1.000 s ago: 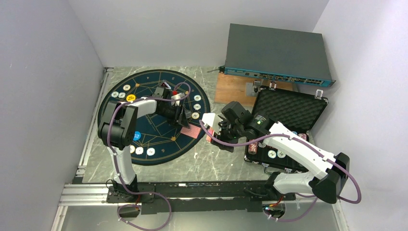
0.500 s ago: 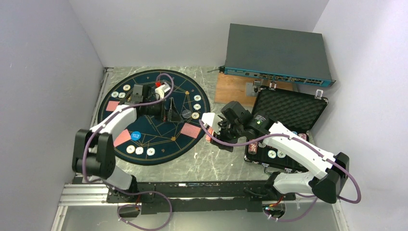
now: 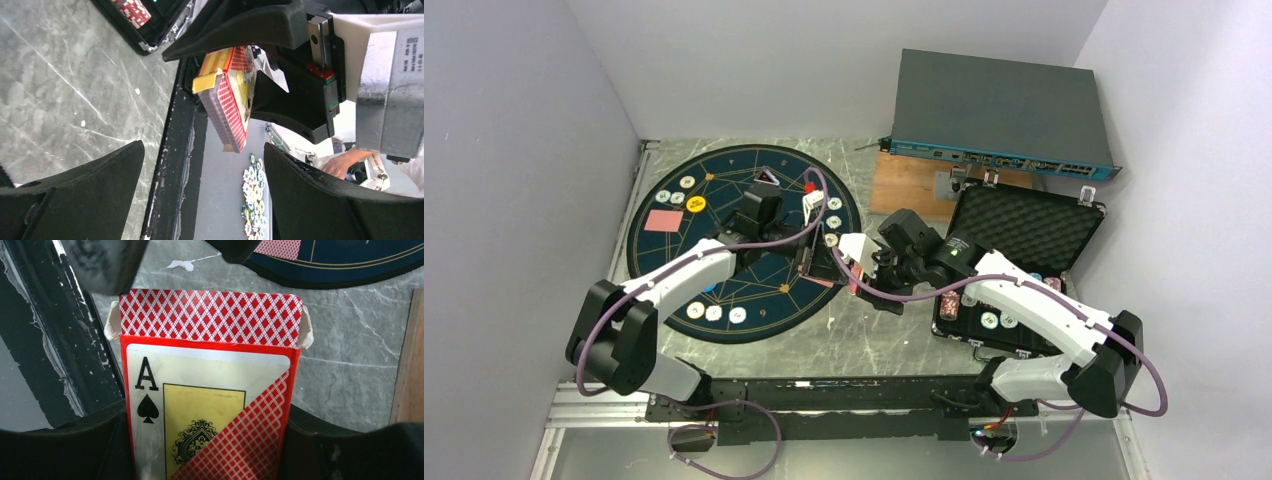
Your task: Distribute texas hold em gaming equipment
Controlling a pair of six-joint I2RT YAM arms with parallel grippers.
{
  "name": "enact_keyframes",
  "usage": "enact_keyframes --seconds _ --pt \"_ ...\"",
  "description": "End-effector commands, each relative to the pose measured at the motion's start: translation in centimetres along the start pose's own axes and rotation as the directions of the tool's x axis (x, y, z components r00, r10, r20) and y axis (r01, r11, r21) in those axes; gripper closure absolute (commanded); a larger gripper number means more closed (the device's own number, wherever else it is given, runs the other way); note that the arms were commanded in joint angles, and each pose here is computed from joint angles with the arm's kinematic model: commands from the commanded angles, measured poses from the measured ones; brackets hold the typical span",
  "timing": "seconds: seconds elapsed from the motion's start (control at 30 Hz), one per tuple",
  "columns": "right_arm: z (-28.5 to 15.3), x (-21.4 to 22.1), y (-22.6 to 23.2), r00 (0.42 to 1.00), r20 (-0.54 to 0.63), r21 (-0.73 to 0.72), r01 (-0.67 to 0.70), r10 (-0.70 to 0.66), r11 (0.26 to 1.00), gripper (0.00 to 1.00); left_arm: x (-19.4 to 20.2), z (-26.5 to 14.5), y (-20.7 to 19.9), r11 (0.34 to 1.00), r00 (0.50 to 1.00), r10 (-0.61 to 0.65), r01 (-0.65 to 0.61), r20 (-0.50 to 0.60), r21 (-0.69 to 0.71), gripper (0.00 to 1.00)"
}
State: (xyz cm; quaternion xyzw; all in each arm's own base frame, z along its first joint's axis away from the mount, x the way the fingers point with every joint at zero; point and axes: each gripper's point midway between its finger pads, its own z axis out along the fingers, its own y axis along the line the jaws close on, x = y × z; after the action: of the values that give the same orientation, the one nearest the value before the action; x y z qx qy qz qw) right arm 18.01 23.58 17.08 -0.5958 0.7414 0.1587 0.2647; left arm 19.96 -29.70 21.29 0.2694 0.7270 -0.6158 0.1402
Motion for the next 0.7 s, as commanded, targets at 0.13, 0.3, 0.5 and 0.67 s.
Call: enact_keyframes --seconds 0.13,0.3,0.5,0.67 --pt "-0.9 -2.9 -0.4 0.995 0.098 0.015 0.024 -0.025 1.0 1.0 -1.2 1.3 -1.3 0.999 0.999 0.047 -0.046 -0.005 0.022 0.19" --pt "-1.0 -3.0 -0.3 0.995 0.097 0.017 0.033 -0.034 0.999 1.0 -1.4 1.8 -0.8 0.999 0.999 0.033 -0.033 -0.03 -0.016 0.29" --pt "-1.2 -3.0 -0.2 0.994 0.099 0.019 0.034 -0.035 0.999 1.0 -1.0 1.2 0.5 0.992 0.999 0.039 -0.043 -0.036 -0.116 0.43" --pt "-1.2 -2.3 0.0 0.996 0.084 0.016 0.03 -0.031 0.999 1.0 -0.8 -1.0 2.1 0.975 0.999 0.052 -0.051 -0.002 -0.215 0.55"
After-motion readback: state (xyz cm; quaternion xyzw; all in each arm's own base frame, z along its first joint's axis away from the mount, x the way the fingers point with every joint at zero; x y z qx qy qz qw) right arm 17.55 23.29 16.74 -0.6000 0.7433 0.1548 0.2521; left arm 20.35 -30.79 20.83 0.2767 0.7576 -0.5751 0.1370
